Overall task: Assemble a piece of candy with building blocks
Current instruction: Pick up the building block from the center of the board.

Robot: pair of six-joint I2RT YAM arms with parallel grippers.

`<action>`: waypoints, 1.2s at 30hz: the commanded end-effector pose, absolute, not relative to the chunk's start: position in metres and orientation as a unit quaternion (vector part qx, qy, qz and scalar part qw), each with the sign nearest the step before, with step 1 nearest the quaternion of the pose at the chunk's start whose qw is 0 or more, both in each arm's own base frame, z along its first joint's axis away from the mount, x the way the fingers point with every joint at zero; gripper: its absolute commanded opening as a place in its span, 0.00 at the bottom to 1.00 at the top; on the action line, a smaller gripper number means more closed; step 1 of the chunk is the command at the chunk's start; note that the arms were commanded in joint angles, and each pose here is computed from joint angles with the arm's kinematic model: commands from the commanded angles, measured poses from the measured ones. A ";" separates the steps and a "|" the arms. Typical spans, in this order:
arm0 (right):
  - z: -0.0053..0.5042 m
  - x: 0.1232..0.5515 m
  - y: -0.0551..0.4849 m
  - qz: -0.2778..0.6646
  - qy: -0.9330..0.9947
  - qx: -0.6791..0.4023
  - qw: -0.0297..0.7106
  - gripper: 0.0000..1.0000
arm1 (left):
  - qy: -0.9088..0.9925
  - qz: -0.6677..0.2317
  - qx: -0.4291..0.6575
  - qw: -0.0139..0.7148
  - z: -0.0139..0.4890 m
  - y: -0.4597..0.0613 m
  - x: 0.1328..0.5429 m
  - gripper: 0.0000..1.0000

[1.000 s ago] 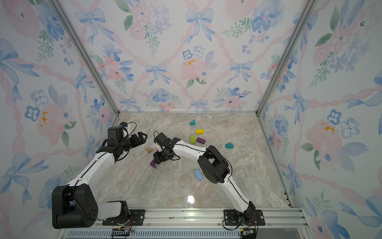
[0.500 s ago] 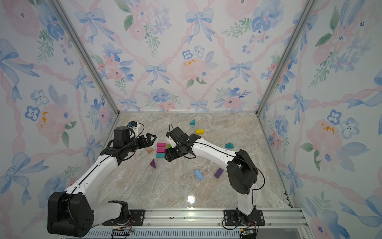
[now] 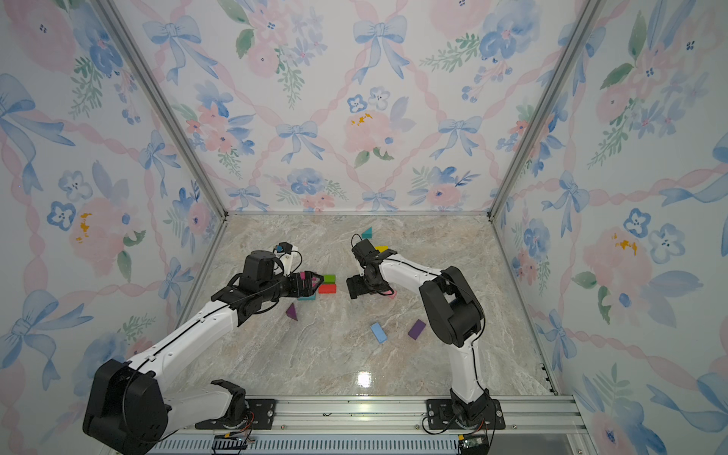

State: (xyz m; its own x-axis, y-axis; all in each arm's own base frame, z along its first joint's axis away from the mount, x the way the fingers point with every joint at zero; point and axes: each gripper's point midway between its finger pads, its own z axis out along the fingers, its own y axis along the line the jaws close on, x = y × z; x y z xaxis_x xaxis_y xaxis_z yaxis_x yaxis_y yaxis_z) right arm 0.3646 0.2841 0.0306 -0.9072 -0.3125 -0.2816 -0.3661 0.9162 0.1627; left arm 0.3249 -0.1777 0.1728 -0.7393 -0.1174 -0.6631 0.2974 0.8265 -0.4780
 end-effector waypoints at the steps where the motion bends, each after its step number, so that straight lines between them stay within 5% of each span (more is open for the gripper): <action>1: 0.033 0.377 0.291 0.089 0.971 -0.176 0.136 0.86 | 0.888 -0.283 0.043 0.359 0.167 -0.176 0.327 0.98; 16: 0.018 0.382 0.287 0.027 0.972 -0.197 0.123 0.74 | 0.889 -0.275 0.045 0.364 0.165 -0.172 0.329 0.98; 26: 0.013 0.374 0.292 0.025 0.971 -0.205 0.122 0.47 | 0.890 -0.270 0.037 0.365 0.162 -0.166 0.329 0.98; 36: 0.025 0.305 0.336 0.083 0.964 -0.222 0.120 0.45 | 0.887 -0.273 0.003 0.373 0.163 -0.134 0.337 0.98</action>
